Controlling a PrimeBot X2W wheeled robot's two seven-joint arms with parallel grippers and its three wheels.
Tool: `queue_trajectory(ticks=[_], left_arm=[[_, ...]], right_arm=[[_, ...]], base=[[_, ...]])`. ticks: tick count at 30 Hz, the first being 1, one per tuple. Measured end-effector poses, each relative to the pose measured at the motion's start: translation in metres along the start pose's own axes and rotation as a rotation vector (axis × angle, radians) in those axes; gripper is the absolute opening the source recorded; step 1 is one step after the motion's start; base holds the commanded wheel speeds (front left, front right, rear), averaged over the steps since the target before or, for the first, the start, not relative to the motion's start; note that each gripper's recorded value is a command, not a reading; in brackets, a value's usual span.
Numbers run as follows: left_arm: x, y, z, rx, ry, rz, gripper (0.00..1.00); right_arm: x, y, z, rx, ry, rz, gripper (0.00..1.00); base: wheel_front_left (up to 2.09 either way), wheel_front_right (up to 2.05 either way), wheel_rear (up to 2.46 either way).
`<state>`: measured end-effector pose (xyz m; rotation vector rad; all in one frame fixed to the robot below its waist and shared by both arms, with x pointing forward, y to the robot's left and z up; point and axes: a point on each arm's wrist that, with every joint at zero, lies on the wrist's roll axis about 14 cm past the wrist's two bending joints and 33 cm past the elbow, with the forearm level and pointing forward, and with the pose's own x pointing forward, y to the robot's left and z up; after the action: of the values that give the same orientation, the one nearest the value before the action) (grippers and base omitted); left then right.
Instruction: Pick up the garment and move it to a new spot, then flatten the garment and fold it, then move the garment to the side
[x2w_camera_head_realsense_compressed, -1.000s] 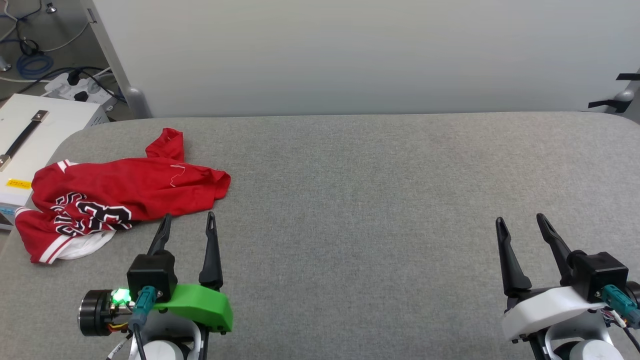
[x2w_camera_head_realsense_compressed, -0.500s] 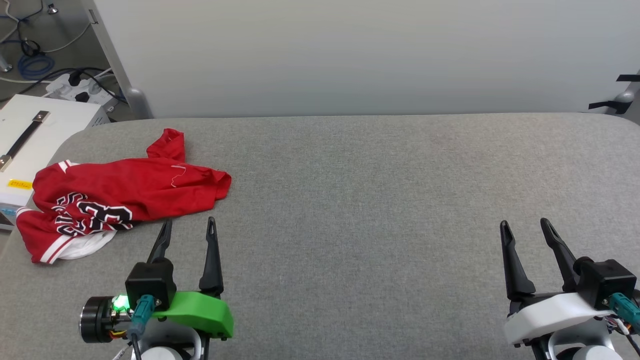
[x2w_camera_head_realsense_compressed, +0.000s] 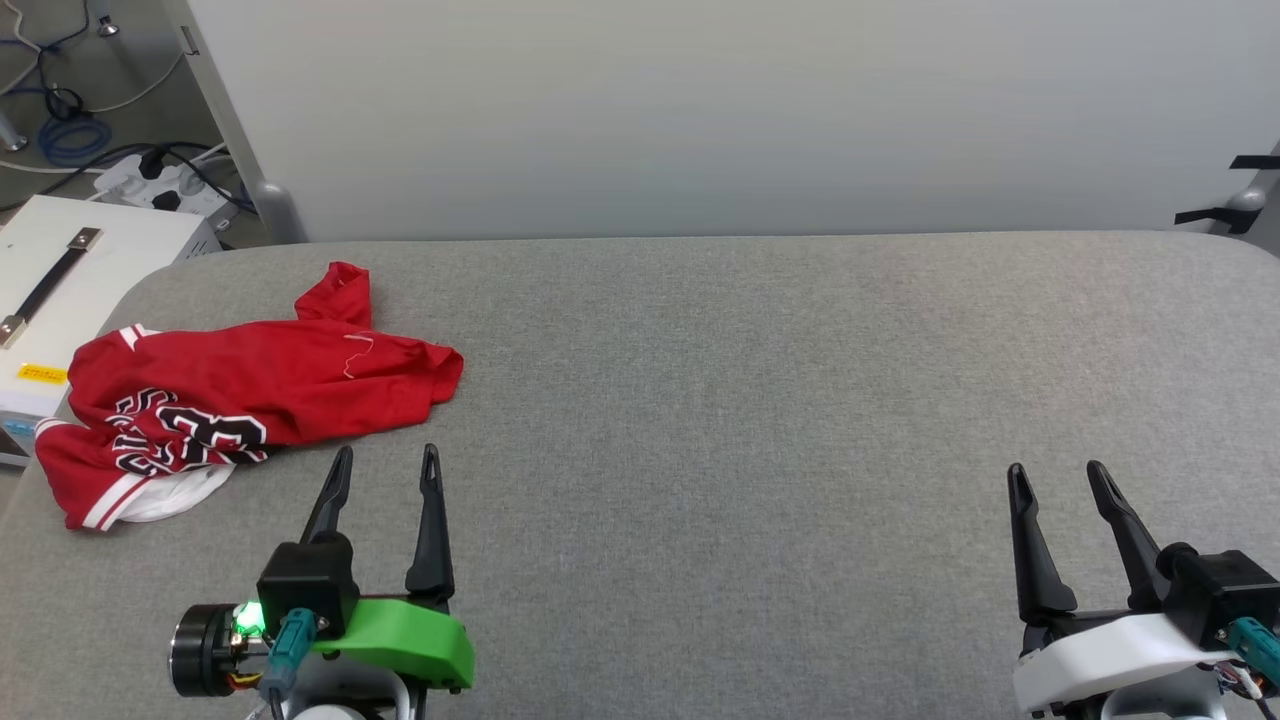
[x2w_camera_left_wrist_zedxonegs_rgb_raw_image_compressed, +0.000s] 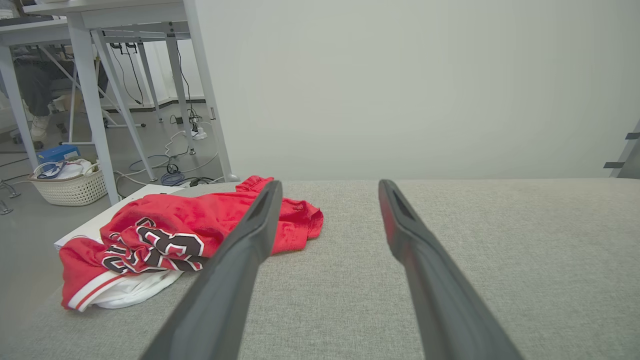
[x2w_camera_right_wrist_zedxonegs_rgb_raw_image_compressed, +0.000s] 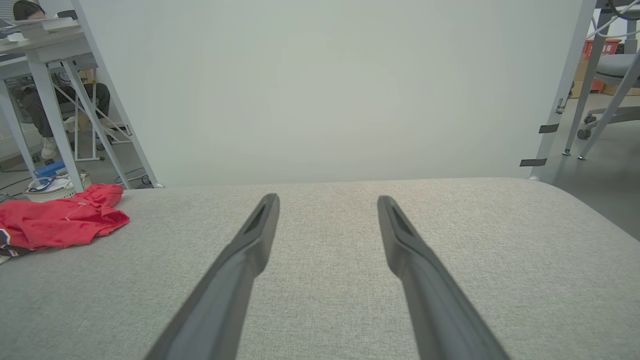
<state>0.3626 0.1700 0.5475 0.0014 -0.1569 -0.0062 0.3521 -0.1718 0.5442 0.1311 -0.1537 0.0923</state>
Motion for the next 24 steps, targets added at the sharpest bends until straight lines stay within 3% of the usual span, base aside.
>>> queue_trajectory(ticks=[16,24], left_arm=[[-0.007,0.003,-0.003,0.0,-0.01,0.016,1.0],[-0.014,0.02,-0.005,0.006,-0.012,0.077,1.0]], right_arm=[[-0.004,-0.001,0.0,0.041,-0.021,-0.007,1.0],[0.003,0.013,-0.002,0.045,-0.028,0.038,1.0]], base=[[0.0,0.0,0.0],[0.0,0.0,0.0]])
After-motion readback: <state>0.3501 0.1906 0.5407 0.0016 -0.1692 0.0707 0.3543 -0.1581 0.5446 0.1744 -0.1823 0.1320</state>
